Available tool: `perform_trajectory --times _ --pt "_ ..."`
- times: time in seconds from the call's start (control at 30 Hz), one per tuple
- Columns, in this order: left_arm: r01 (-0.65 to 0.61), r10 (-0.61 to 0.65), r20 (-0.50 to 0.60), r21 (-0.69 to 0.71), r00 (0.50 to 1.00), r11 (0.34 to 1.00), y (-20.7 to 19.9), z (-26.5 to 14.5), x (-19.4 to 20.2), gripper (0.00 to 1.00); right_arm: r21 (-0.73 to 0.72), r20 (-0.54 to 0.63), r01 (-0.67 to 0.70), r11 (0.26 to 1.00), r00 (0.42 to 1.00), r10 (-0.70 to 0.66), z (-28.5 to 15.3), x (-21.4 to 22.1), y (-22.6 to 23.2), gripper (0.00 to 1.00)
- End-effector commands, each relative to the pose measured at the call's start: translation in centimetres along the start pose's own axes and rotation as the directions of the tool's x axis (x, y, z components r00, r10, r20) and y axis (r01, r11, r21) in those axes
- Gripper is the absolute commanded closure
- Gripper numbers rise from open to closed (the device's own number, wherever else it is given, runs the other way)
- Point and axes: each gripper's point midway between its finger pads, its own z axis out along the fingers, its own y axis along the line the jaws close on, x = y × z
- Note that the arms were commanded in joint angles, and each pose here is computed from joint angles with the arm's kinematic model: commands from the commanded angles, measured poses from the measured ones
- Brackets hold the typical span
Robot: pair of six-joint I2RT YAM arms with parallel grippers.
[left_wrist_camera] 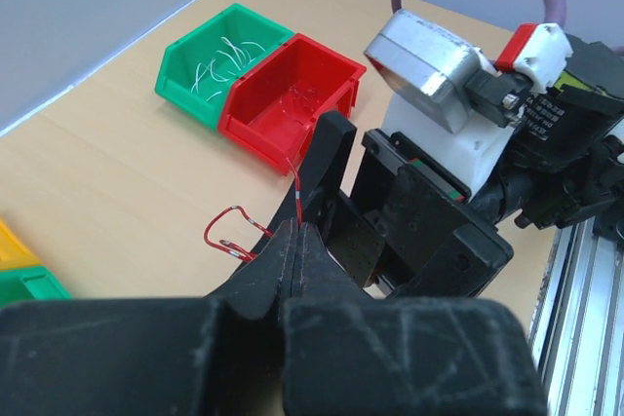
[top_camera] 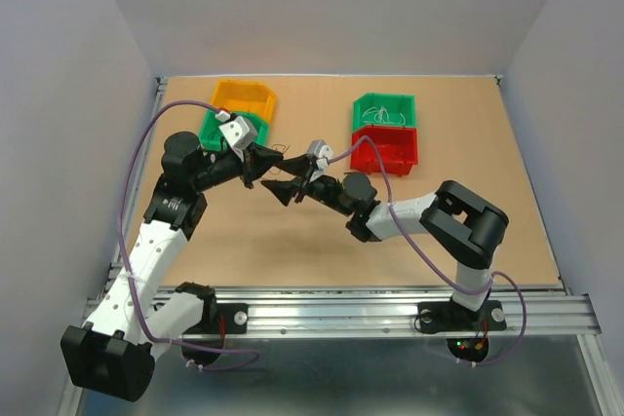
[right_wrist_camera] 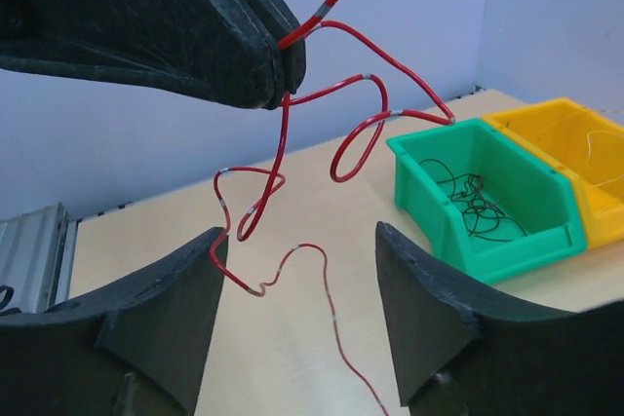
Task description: Untangle the cables
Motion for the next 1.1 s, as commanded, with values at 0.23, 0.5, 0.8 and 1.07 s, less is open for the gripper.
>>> perform_trajectory --times 0.23,0.5,0.8,1.07 --pt "-0.038 0.038 0.037 0.003 0.999 0.999 -0.1 0.0 -1.2 1.0 -0.075 0.046 -0.018 0.997 0.999 0.021 2.0 -1.1 1.3 0.92" --pt "0.01 0.0 0.04 -0.252 0.999 0.968 5.8 -0.3 -0.7 1.0 -0.092 0.012 -0.078 0.993 0.997 0.08 -1.3 -1.5 2.5 0.99" --pt "0.079 -0.096 -0.048 -0.278 0.994 0.957 9.9 1.2 3.9 1.0 -0.026 -0.008 -0.12 0.992 0.993 0.119 -5.0 -4.1 2.6 0.99" --pt "0.213 -0.212 -0.235 -0.02 0.949 0.977 7.5 3.7 9.5 0.87 0.232 0.099 -0.026 0.972 0.995 0.003 -5.2 -10.8 -2.8 0.99"
